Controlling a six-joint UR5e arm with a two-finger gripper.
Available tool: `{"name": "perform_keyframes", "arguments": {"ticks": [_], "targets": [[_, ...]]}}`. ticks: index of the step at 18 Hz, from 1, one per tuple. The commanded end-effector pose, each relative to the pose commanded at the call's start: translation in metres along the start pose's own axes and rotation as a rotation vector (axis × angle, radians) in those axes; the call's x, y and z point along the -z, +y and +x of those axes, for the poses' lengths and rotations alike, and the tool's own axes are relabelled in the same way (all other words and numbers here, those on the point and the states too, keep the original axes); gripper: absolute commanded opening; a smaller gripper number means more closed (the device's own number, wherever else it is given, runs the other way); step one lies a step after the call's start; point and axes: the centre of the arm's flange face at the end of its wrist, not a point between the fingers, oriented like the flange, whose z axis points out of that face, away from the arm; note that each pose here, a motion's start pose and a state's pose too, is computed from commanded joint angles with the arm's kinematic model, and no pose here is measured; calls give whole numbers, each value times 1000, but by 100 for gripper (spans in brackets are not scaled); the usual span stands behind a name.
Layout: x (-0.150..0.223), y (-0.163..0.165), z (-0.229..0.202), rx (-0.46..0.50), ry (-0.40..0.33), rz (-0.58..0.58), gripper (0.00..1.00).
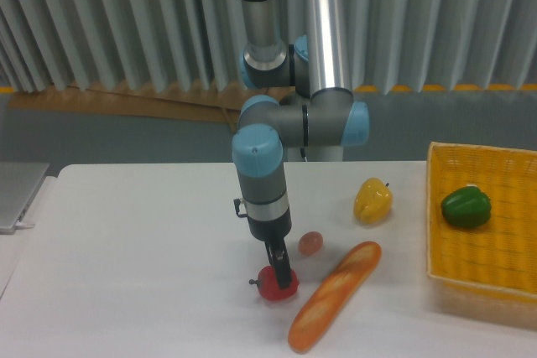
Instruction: Place the red pepper on the table
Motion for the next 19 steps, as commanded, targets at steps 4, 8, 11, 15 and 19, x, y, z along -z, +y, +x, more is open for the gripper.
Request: {"name": "perform_keyframes", "arguments": {"ticks": [4,8,11,15,19], "targets": [[29,8,14,-1,28,-9,100],[66,22,35,0,89,-21,100],[85,22,51,-10,109,-21,100],[114,27,74,-10,142,9,100],[132,36,89,-7,157,-1,100]]}}
